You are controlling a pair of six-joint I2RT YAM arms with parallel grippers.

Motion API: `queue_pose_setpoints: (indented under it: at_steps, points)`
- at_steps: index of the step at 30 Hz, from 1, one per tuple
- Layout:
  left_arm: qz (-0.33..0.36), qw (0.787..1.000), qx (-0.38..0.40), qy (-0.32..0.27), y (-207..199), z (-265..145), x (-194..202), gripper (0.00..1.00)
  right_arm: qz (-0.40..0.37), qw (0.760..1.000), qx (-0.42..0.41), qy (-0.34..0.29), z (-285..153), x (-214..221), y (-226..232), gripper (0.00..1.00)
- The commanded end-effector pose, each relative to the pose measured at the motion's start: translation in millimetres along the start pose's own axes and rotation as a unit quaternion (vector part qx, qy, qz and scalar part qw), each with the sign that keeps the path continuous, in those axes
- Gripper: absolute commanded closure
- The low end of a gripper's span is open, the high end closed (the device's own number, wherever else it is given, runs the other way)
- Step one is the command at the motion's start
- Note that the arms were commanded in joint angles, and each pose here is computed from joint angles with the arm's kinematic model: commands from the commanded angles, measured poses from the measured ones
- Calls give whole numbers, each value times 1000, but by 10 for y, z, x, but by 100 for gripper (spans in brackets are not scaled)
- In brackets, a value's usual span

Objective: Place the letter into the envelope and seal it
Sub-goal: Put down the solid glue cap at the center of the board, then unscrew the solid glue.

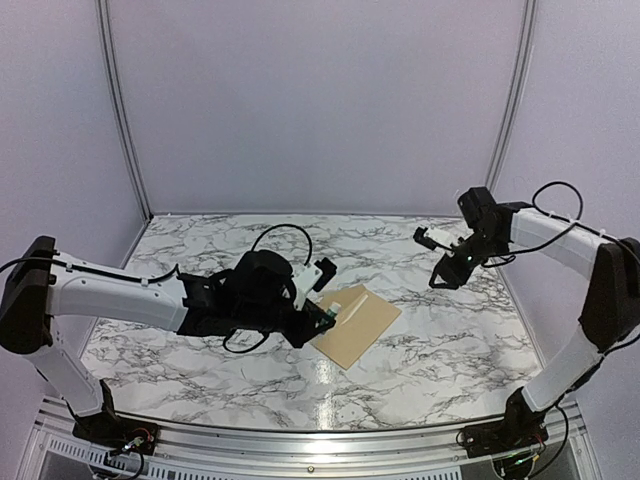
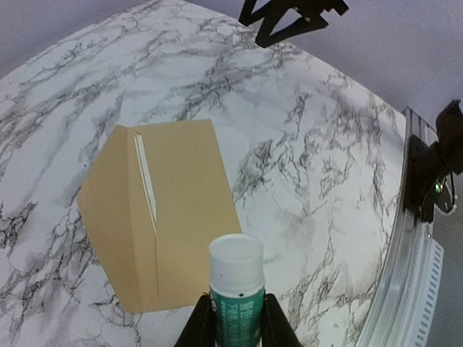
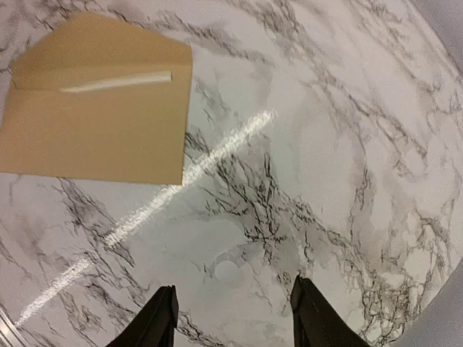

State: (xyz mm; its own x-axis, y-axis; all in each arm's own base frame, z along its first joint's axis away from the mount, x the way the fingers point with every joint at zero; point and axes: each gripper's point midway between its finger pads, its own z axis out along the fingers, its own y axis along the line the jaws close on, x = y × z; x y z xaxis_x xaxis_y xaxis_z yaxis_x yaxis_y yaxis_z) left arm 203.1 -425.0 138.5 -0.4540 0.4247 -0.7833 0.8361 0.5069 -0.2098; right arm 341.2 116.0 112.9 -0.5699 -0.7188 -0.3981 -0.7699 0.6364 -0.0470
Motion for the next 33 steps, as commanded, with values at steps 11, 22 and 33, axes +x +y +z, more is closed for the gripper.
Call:
queue_pose_setpoints:
  at_steps: [11, 22, 33]
  points:
    - [-94, 904, 19, -416, -91, -813, -2148, 100, -69, 917, -149, -363, -1736, -1373, 940, 46]
    - [-116, 825, 155, -531, -70, -982, -2358, 100, -125, 888, -216, -386, -1792, -1849, 1530, 46]
    - [-114, 824, 175, -527, -62, -931, -2338, 100, -138, 882, -254, -373, -1722, -1950, 1734, 55]
